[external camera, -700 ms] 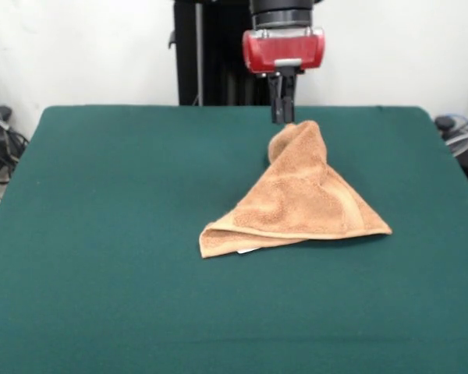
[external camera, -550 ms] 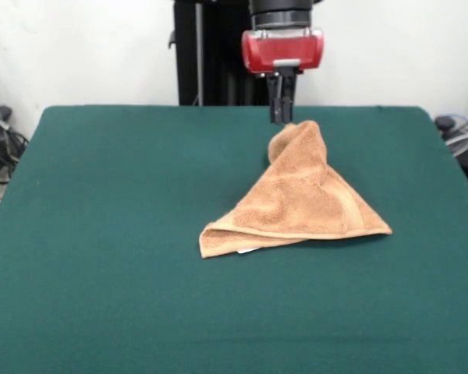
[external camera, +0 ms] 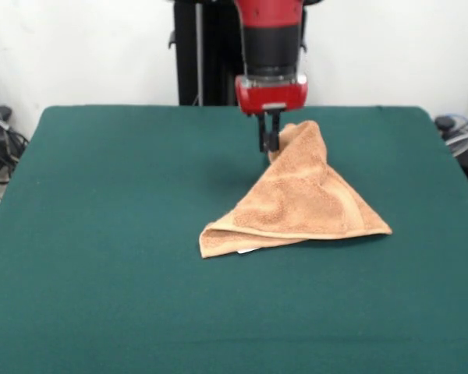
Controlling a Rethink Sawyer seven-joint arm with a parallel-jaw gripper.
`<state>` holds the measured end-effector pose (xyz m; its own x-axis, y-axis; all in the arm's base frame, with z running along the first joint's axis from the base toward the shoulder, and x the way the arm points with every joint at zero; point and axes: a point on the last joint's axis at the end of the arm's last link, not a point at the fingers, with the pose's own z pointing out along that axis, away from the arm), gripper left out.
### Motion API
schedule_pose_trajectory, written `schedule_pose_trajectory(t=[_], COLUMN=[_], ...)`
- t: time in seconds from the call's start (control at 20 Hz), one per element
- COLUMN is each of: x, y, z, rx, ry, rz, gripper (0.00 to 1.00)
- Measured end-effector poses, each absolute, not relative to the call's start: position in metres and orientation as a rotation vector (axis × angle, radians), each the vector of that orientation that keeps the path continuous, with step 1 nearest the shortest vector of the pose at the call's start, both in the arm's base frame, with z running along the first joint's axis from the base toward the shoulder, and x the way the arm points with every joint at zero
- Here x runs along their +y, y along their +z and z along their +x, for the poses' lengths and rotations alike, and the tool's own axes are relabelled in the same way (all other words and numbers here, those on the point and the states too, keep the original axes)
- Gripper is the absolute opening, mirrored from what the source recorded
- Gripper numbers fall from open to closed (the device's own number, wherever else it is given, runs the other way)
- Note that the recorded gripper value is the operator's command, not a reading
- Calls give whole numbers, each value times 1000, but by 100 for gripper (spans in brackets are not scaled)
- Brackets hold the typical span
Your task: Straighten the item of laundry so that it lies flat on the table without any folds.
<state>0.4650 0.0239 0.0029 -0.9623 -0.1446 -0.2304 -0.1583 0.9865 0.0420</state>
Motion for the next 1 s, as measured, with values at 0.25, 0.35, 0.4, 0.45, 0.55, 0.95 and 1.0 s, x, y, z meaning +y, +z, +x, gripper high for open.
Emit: schedule_pose_trajectory(t=[0.25, 0.35, 0.4, 0.45, 0.55, 0.95, 1.0], x=[35, 41, 44, 47, 50, 63, 67], y=[-28, -34, -36, -37, -38, -20, -16], z=[453, 448, 447, 447, 448, 481, 487], rx=[2948, 2962, 2965, 2968, 2972, 2955, 2952], ry=[122, 118, 120, 121, 132, 157, 169], rz=[-238, -256, -260, -264, -244, -94, -73], gripper=[0, 0, 0, 0, 0, 0, 0])
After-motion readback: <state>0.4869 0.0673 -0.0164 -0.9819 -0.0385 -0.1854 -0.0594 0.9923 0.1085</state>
